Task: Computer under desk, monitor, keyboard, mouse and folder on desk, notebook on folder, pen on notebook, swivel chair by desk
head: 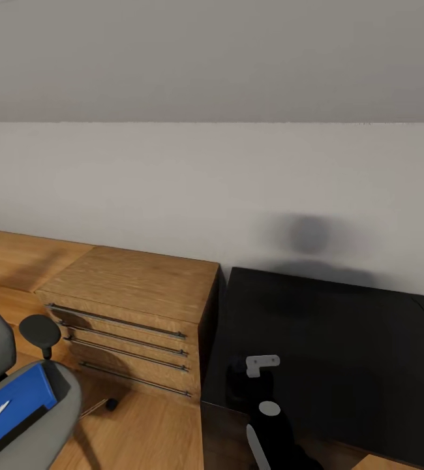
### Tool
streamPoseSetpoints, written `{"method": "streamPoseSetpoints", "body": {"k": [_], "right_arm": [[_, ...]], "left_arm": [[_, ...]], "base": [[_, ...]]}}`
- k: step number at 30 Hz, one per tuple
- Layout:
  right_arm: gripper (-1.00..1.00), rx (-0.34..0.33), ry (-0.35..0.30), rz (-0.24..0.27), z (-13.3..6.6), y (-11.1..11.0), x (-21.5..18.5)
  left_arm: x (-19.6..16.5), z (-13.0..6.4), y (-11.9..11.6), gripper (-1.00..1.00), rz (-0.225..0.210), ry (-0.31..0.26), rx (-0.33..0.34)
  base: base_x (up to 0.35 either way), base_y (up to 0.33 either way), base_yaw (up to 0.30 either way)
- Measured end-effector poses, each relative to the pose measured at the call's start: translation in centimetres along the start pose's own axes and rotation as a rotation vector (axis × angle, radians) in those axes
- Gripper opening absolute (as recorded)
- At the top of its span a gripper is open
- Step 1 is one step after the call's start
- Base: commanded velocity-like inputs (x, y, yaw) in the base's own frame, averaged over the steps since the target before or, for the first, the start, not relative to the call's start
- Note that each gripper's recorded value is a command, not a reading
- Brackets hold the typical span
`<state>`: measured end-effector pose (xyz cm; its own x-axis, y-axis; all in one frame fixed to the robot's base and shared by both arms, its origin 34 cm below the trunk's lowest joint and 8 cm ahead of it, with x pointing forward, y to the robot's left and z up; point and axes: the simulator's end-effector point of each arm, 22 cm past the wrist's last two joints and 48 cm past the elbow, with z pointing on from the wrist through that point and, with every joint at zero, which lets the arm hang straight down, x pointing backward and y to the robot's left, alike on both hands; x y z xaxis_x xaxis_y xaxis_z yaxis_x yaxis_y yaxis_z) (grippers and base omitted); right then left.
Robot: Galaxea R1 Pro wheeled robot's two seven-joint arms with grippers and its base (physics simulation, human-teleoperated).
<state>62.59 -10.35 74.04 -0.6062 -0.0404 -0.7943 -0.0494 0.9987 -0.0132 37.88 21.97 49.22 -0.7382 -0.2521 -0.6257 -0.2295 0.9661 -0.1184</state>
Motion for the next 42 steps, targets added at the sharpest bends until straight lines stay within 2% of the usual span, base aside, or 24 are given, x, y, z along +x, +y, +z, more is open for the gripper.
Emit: {"method": "streamPoseSetpoints", "body": {"k": [35,36,42], "right_arm": [[-1.0,0.001,0.0,-0.001,0.0,-0.01,-0.01],[1.0,0.001,0.0,-0.001,0.0,-0.01,-0.01],[1.0,0.001,-0.002,0.003,0.01,-0.05,-0.04]], "left_arm": [[-0.02,0.0,0.02,1.0,-0.001,-0.001,-0.001],[-0.02,0.0,0.02,1.0,-0.001,-0.001,-0.001],[-0.03,0.0,0.03,1.0,-0.001,-0.001,-0.001]], "base": [[0.0,0.0,0.0],[0.0,0.0,0.0],[0.0,0.0,0.0]]}}
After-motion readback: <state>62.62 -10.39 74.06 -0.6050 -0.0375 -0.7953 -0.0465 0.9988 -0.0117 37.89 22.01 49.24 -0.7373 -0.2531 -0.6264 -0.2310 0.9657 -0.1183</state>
